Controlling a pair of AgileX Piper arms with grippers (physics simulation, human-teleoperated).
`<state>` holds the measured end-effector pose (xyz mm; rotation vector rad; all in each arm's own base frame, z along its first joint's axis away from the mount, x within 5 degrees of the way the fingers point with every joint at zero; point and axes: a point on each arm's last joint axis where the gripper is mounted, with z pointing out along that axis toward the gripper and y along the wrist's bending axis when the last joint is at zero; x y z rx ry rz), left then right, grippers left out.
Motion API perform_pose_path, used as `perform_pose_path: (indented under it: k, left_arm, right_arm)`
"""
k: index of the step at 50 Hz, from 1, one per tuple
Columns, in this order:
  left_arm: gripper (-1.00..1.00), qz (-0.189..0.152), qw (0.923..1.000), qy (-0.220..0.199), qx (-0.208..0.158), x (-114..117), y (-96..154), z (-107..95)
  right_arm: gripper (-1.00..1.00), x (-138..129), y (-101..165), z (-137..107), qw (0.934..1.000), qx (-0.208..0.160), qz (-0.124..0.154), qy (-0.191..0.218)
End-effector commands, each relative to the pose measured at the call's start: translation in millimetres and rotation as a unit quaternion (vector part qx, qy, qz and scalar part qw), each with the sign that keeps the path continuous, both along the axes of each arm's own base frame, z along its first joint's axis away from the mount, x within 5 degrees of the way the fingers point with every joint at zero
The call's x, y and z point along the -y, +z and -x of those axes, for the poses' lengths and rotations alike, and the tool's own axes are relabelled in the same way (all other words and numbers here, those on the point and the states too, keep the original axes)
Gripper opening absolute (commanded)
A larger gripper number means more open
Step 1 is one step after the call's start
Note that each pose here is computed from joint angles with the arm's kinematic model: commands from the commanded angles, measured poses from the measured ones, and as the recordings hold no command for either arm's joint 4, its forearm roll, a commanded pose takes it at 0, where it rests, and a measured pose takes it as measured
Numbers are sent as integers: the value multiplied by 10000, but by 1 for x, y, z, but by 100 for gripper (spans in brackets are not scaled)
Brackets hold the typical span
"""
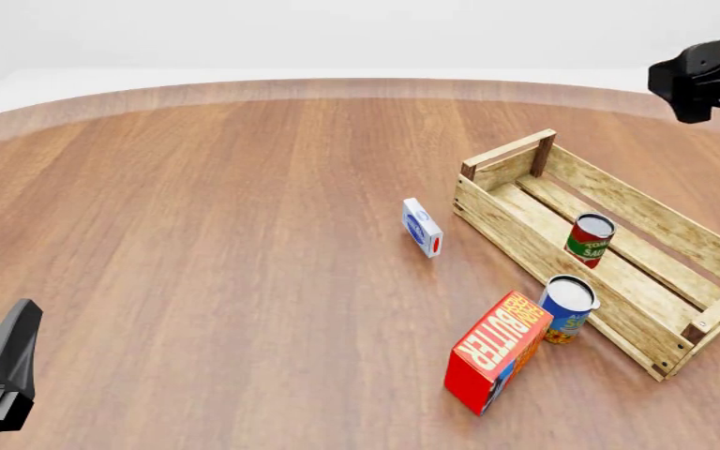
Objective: Pick up the tomato sauce, and put it in the wooden tray.
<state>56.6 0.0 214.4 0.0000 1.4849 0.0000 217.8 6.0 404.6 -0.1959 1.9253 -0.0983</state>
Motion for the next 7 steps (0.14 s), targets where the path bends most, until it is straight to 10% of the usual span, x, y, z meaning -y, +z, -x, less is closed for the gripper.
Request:
perform_pose_path:
  k: [1,7]
  left_arm:
    - [100,0,10000,0,0,0,0,0]
    - [100,0,10000,0,0,0,0,0]
  right_arm:
    - [100,-8,12,41,9991,344,-162,203]
    - [100,-10,17,43,9988,371,-125,293]
